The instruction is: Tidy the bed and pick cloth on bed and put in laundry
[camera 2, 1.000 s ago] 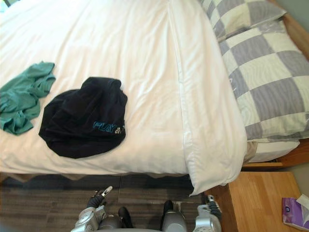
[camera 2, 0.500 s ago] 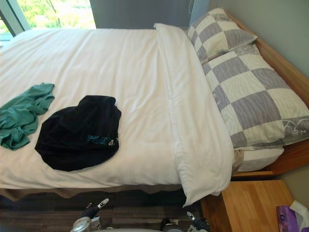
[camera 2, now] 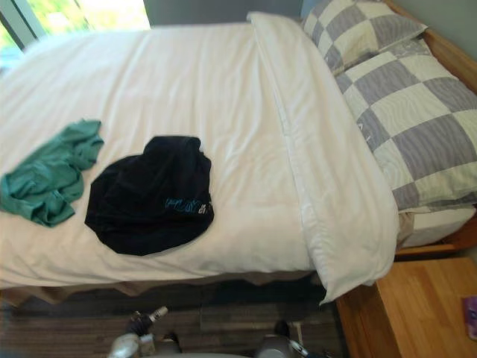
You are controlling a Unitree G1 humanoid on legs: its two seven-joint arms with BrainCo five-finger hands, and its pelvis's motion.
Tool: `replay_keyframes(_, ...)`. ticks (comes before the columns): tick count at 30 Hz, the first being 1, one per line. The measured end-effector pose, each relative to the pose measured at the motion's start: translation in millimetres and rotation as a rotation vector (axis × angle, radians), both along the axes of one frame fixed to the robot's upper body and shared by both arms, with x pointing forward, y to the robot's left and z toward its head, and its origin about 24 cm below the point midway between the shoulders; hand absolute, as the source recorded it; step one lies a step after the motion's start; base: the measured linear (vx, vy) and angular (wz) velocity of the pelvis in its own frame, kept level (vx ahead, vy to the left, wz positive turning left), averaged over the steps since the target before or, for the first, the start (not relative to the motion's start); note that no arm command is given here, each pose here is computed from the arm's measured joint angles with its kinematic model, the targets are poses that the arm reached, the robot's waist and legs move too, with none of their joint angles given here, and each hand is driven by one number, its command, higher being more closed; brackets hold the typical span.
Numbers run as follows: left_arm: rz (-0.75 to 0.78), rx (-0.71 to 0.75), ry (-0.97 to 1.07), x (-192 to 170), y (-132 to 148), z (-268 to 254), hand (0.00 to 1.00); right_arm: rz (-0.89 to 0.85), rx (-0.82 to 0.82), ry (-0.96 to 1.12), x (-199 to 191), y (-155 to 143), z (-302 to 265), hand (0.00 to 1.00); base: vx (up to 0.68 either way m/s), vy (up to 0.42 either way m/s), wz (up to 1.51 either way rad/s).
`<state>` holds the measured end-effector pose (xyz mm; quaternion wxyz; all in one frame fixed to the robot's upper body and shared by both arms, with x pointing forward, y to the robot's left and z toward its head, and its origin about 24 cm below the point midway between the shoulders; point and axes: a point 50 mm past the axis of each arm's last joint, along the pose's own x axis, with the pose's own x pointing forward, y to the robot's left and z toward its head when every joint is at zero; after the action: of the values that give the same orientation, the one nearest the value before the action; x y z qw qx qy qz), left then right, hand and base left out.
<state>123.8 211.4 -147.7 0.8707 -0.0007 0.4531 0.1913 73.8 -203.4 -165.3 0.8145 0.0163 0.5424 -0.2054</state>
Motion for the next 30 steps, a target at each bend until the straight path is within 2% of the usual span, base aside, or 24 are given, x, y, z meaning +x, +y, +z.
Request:
replay_keyframes(7, -0.149, -0.015, -0.026, 22.5, -27.8, 3.2, 0.0, 0.132, -0.029, -0.141, 40.2, 6.3, 13.2, 0.0, 0.1, 0.086, -0.04)
replay_keyframes(9, -0.204, -0.025, -0.036, 26.8, -42.6, 3.9, 0.0, 0.217, -0.013, -0.195, 56.5, 21.7, 17.3, 0.0, 0.02, 0.013, 0.02)
replay_keyframes(15, -0.245, -0.063, -0.11, 44.7, -69.0, 12.8, 0.0, 0.29, -0.021, -0.227, 78.6, 22.9, 22.8, 0.0, -0.03, 0.015, 0.08)
replay_keyframes(21, -0.226, -0.035, -0.102, 43.1, -61.2, 12.3, 0.0, 0.239, -0.029, -0.222, 77.3, 19.7, 22.6, 0.0, -0.02, 0.205, -0.12)
replay_keyframes(26, -0.191, -0.035, -0.073, 29.5, -62.8, 6.8, 0.0, 0.173, -0.051, -0.206, 68.1, 6.8, 21.1, 0.0, 0.04, 0.597, 0.27)
replay_keyframes(27, -0.19, -0.013, -0.08, 33.3, -54.8, 8.3, 0.0, 0.142, -0.019, -0.185, 63.2, 15.0, 17.1, 0.0, 0.12, 0.647, 0.17)
replay_keyframes(29, -0.139, 0.063, -0.046, 25.1, -20.3, 7.2, 0.0, 0.123, 0.029, -0.145, 52.1, 29.7, 10.5, 0.0, 0.1, 0.563, -0.18)
replay_keyframes(30, -0.131, 0.075, -0.032, 21.8, -14.0, 6.4, 0.0, 0.129, 0.029, -0.141, 52.5, 31.2, 10.4, 0.0, 0.02, 0.435, -0.72)
